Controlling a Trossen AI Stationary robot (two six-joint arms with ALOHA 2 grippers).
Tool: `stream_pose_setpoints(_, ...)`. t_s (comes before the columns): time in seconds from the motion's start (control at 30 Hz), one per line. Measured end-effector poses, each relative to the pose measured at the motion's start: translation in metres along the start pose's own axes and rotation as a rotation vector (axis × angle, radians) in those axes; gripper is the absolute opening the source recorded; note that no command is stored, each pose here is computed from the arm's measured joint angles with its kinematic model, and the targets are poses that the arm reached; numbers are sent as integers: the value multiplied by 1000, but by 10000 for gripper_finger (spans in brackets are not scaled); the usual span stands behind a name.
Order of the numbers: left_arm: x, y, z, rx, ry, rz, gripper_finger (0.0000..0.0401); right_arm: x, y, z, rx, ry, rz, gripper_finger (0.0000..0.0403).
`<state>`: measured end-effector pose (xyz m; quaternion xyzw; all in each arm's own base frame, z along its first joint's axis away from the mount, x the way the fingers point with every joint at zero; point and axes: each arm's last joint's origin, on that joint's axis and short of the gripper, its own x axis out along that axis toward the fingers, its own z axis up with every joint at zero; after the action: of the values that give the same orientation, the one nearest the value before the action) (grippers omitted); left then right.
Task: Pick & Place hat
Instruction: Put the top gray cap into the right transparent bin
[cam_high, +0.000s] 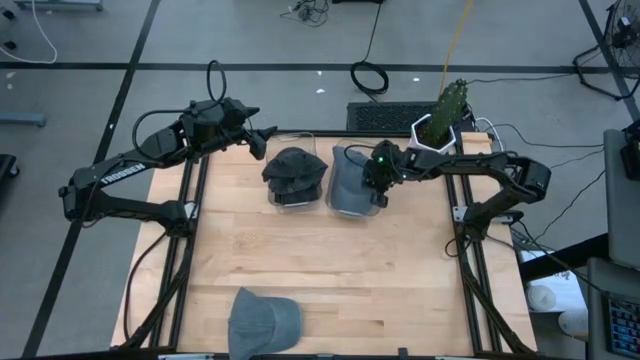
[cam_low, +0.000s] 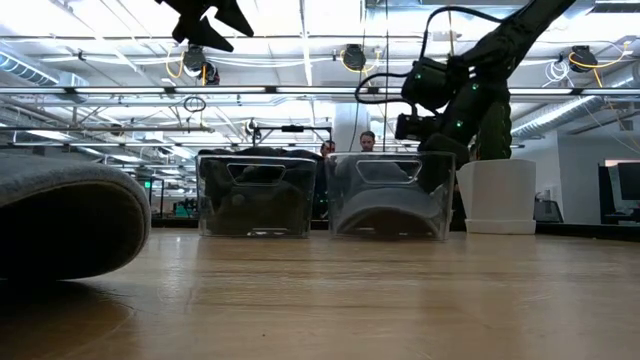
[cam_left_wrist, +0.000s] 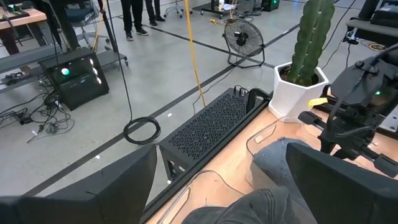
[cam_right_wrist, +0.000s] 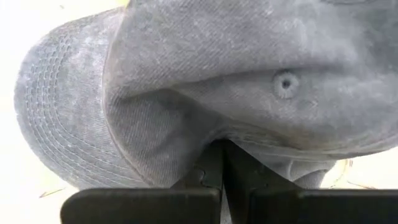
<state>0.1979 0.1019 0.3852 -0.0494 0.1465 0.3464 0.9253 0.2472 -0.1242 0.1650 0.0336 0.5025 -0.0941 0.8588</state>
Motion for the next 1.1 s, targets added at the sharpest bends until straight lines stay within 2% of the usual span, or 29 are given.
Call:
stream_pose_setpoints(0.23,0,0,0,0,1,-1,365,-25,9,3,-26,-30,-128,0)
stream_pose_setpoints(0.3,0,0,0,0,0,-1,365,-37,10,7,-33,-90,-155,0)
stream_pose_setpoints(0.73,0,0,0,0,0,-1,365,-81,25,12,-28,-255,-186,0)
stream_pose_setpoints(0.87,0,0,0,0,0,0,365,-86,38,18,-20,-204,-79,0)
stream_pose_setpoints(1.1,0,0,0,0,0,0,365,-68,49,25,-54,14,-21,0)
